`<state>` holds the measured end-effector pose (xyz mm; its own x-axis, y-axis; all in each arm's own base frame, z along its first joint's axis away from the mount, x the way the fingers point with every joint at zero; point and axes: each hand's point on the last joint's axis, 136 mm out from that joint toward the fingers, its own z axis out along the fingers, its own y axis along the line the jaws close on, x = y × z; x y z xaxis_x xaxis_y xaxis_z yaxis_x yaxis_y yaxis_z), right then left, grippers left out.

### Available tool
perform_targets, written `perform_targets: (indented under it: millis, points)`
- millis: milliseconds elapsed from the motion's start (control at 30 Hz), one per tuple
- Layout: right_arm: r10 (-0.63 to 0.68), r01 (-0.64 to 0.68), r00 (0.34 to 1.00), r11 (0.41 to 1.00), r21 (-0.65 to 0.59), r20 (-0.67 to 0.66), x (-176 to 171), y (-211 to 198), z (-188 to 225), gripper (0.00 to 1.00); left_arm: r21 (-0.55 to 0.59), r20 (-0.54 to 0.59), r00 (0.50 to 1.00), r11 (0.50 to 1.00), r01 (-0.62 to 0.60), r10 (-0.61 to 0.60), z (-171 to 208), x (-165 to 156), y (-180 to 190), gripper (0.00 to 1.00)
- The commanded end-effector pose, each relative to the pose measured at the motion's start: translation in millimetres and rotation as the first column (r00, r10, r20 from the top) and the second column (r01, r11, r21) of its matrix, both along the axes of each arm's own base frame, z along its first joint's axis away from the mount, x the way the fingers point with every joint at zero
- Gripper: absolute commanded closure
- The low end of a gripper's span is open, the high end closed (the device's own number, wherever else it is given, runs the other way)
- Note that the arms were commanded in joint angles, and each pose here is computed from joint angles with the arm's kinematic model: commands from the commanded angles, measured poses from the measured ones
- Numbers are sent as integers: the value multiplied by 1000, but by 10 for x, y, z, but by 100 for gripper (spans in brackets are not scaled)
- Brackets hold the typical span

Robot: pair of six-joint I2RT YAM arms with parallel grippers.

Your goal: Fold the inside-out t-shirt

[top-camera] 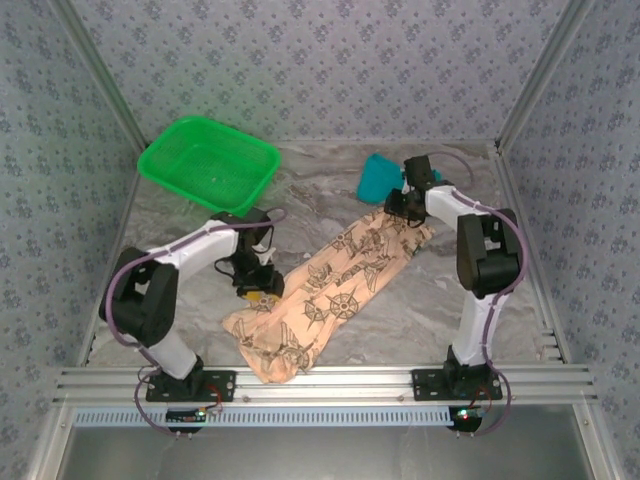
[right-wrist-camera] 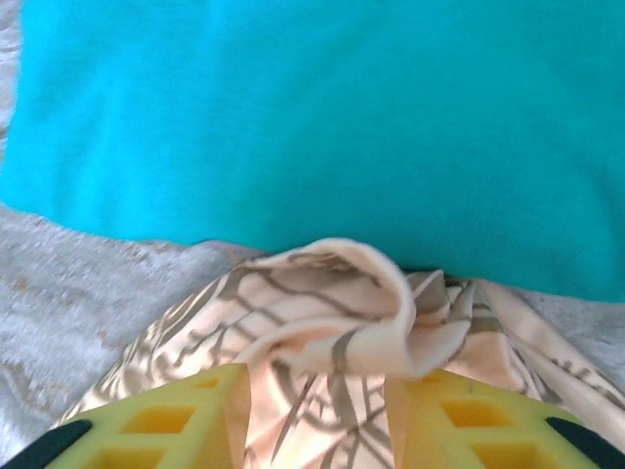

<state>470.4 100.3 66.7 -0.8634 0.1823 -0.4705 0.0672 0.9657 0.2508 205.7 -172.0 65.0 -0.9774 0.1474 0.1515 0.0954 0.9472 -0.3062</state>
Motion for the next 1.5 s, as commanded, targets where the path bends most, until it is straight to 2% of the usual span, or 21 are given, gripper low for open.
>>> perform_targets:
  millis: [0,133,233,300,400,500,567,600,633,733,867,1000,1100,1167,1233,1300,1400,1467]
  points:
    - [150,-143,984,987,-74,96,-177,126,530,54,-42,23,985,984,-171,172,233,203,150,44]
    - [379,-359,916,920,-160,127,-764,712,721,50,-65,6,946,944,-324,325,287,163,374,47]
    - [544,-525,832,836,-161,109,-1482,1393,649,48,3,-34,921,921,-389,389,204,-17,511,47]
    - [660,-644,741,751,-144,123,-2034,1949,645,45,46,-78,909,912,-408,410,121,-139,555,46]
    - [845,-835,508,531,-146,169,-2963,2688,629,40,132,-111,885,889,-438,452,-21,-302,672,45]
    - [944,-927,288,316,-202,159,-3674,3031,495,37,129,-151,865,877,-463,479,-123,-400,643,43]
    - [973,-956,199,219,-194,115,-3972,3095,352,34,112,-187,857,877,-467,480,-166,-472,565,42]
    - [983,-962,162,177,-207,90,-4080,3107,280,29,115,-197,859,881,-459,473,-192,-508,541,42]
    - [989,-963,131,142,-230,62,-4150,3117,205,27,123,-192,863,884,-450,466,-218,-528,537,42]
    - [994,-949,107,99,-300,-11,-4170,3150,8,27,183,-154,861,870,-457,484,-375,-543,635,42]
    - [991,-934,108,74,-348,-77,-4127,3127,-287,28,210,-182,840,855,-474,511,-582,-590,631,45]
    - [986,-919,112,57,-389,-120,-4092,3077,-427,34,218,-198,833,852,-476,516,-687,-635,603,53]
    - [983,-902,101,26,-430,-153,-4087,2990,-474,47,223,-199,841,859,-461,503,-676,-675,600,66]
    - [976,-880,108,5,-476,-190,-4064,2885,-525,66,220,-196,847,864,-453,494,-651,-712,608,84]
    - [975,-879,103,-5,-476,-199,-4083,2797,-560,79,218,-200,848,866,-450,491,-618,-757,618,100]
    - [979,-887,105,12,-461,-177,-4105,2740,-513,89,216,-214,847,869,-445,486,-547,-816,613,100]
    - [987,-904,107,46,-425,-119,-4139,2692,-344,96,211,-209,843,864,-456,496,-387,-873,600,100]
    - [994,-928,80,46,-370,-75,-4223,2673,-197,99,208,-197,836,855,-476,513,-240,-894,575,100]
